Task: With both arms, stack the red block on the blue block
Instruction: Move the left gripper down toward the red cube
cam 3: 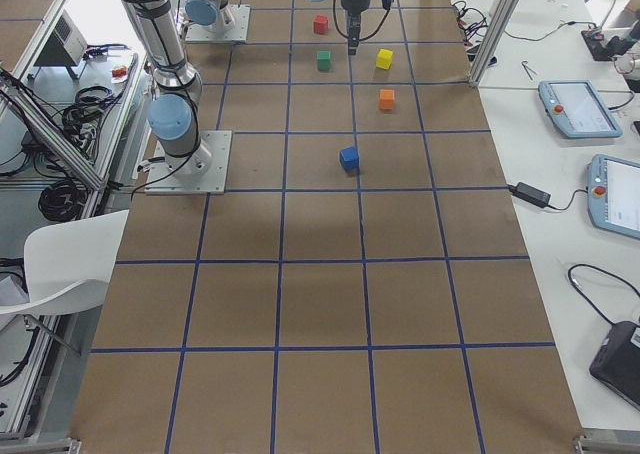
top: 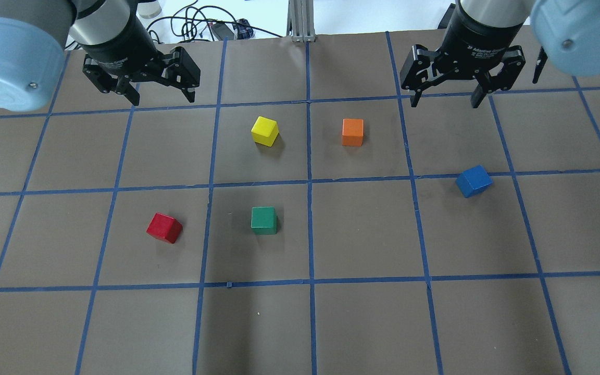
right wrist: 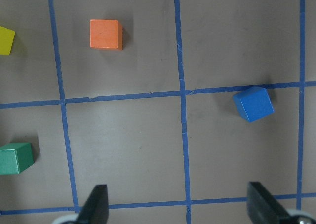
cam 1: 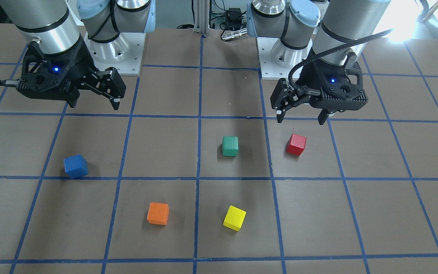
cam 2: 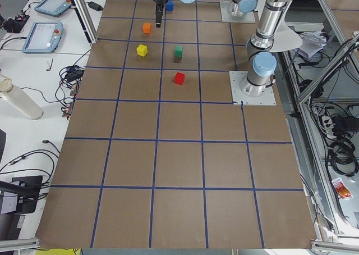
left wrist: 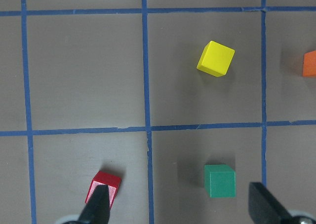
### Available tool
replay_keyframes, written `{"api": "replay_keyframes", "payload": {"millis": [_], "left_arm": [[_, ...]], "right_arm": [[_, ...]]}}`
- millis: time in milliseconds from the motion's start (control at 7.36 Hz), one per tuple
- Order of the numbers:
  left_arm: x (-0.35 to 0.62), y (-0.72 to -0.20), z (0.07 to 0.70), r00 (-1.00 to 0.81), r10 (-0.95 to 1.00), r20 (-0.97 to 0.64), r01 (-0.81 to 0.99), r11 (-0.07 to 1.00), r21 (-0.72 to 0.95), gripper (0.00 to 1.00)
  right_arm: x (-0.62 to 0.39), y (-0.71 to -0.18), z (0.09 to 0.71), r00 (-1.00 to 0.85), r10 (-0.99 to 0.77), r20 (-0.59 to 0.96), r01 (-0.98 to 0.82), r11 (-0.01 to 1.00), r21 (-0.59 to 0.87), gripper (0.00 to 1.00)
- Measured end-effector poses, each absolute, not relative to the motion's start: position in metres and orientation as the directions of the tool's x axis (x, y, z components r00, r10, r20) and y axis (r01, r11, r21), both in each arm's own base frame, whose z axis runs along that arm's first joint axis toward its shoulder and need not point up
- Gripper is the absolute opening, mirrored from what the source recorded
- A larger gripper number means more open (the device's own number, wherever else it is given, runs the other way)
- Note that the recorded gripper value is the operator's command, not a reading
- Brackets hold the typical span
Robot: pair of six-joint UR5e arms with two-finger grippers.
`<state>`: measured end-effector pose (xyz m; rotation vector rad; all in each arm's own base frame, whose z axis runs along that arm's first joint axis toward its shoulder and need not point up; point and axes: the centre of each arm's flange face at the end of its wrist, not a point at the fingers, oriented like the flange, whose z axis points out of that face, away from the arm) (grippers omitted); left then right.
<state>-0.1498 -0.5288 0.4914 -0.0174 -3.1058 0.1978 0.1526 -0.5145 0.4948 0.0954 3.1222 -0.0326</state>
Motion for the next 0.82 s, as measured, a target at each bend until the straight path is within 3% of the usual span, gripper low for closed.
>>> {"api": "replay_keyframes", "payload": {"millis": [816], "left_arm": [[-0.11,-0.531,0.434,-0.991,0.129,0.026,0.129,0.992,-0.007,1.0]], "right_arm": [[0.151,-0.515,0.493,-0.998,0.064,-0.013,0.064,0.998,-0.016,1.0]]}}
